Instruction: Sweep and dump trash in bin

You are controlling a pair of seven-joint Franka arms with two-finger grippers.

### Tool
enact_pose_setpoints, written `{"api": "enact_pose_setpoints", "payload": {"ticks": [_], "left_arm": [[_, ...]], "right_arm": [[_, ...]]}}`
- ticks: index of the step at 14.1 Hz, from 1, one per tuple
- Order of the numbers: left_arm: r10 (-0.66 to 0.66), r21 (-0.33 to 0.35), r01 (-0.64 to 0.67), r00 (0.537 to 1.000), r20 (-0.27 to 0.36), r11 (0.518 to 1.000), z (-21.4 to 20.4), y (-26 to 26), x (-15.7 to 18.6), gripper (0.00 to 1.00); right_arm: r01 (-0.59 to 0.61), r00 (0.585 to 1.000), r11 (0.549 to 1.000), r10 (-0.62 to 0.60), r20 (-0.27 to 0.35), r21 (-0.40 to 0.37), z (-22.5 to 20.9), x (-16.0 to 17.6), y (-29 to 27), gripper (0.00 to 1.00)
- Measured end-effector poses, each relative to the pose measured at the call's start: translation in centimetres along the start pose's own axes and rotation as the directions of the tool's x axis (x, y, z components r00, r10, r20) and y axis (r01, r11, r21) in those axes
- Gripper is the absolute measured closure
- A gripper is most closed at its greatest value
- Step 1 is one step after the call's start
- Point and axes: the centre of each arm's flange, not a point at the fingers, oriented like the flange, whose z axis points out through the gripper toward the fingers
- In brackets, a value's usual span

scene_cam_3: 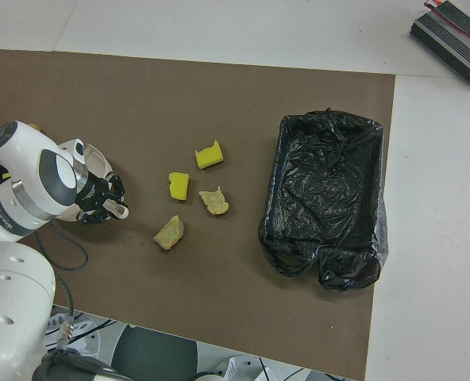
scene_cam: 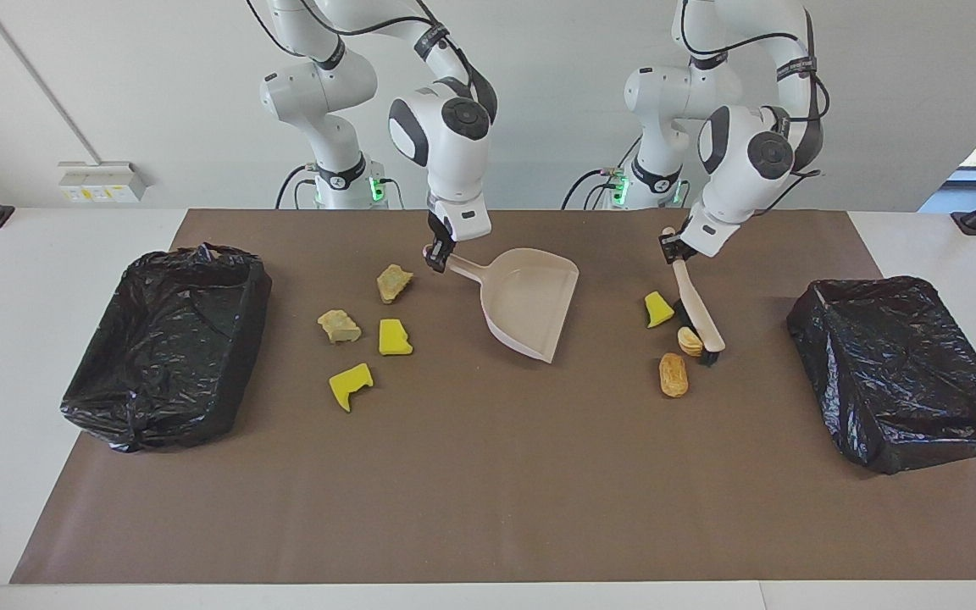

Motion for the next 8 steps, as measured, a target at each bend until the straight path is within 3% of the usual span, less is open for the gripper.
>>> {"api": "enact_pose_setpoints", "payload": {"ticks": [5, 8], "left_arm": [[0.042, 0.044, -0.041, 0.999, -0.031, 0.998, 1.2, 5.3, -1.3, 0.74], [0.066, 0.015, -0.065, 0.996, -0.060, 0.998, 2.0, 10.2, -2.6, 0.74]], "right_arm": [[0.018, 1.000, 1.000, -0.017, 0.019, -0.020, 2.4, 1.7, -0.7, 0.67], [0.024, 0.999, 0.999, -0.023, 0.029, -0.024, 2.7, 1.9, -0.9, 0.67]]}}
